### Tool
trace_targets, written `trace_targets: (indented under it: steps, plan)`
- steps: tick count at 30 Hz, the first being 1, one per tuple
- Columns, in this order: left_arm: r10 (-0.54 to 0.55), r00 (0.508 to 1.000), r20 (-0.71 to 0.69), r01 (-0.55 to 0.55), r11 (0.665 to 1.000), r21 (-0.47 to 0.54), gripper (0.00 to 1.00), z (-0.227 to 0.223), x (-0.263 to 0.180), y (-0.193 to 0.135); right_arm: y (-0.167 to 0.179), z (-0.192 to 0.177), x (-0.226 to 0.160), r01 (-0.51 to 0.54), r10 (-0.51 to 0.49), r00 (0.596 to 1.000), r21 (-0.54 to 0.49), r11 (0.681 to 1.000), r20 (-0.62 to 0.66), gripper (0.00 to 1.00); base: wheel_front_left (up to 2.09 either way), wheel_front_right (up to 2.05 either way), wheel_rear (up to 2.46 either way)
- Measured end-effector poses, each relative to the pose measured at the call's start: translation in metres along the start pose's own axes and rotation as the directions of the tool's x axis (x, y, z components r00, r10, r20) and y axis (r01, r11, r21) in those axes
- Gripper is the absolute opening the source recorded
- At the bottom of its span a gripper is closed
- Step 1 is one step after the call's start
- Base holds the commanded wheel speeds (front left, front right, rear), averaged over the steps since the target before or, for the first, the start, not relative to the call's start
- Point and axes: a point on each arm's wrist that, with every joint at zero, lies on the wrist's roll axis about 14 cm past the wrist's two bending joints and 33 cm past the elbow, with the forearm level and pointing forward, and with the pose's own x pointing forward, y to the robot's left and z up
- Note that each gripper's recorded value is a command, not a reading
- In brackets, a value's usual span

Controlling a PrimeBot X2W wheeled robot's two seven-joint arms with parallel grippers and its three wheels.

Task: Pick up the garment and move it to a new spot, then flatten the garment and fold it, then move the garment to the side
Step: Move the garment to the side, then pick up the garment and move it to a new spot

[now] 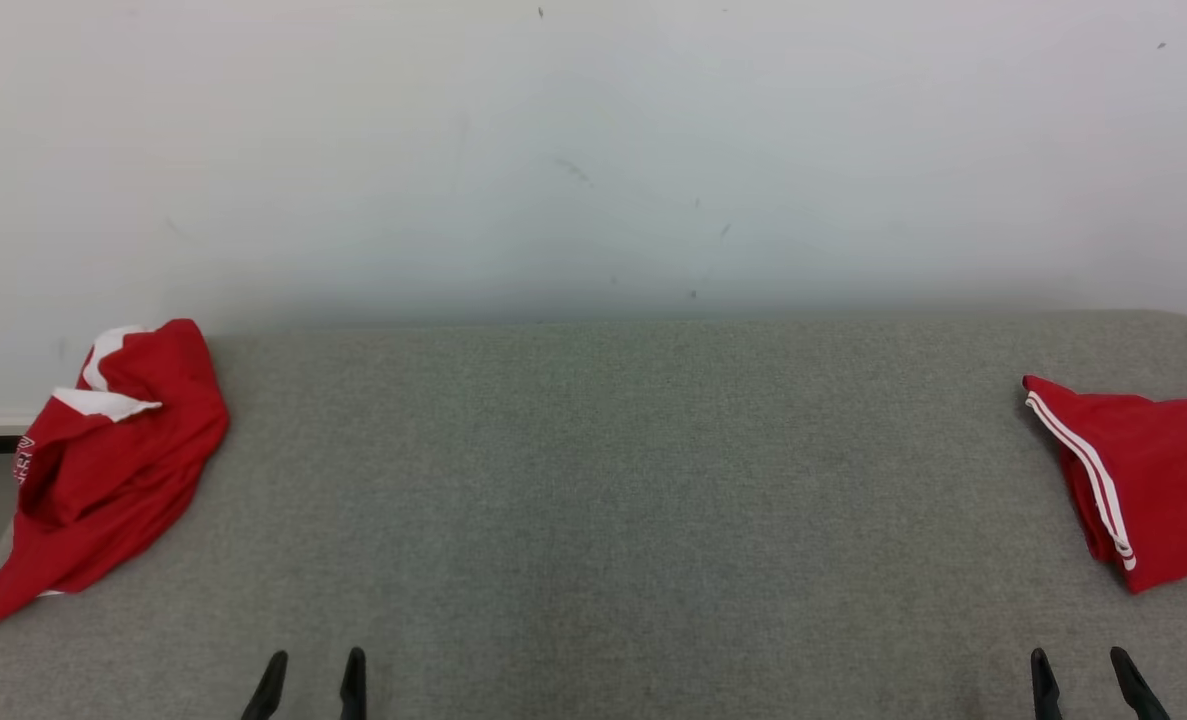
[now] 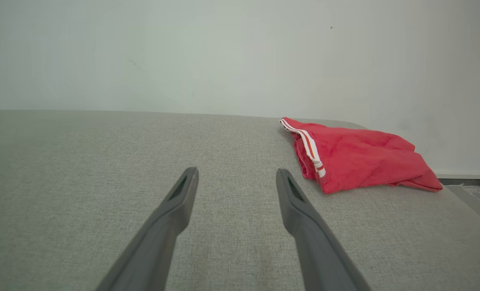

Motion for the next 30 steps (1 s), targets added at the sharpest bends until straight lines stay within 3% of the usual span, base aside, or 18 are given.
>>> trace_targets:
  steps: [19,30]
  plan:
    - [0.015,1.000,-0.012,-0.015,1.000,-0.004,1.00,-0.004,-0.005,0.003,0.008,-0.009,0.001,-0.013,0.013,1.000,0.023,1.000,-0.027,1.00,0.00,0.00,0.00]
    - [0.073,0.997,0.014,-0.073,0.997,-0.005,1.00,0.004,-0.018,0.019,0.035,-0.013,0.013,-0.098,0.099,0.994,0.030,0.995,-0.041,1.00,0.00,0.00,0.00]
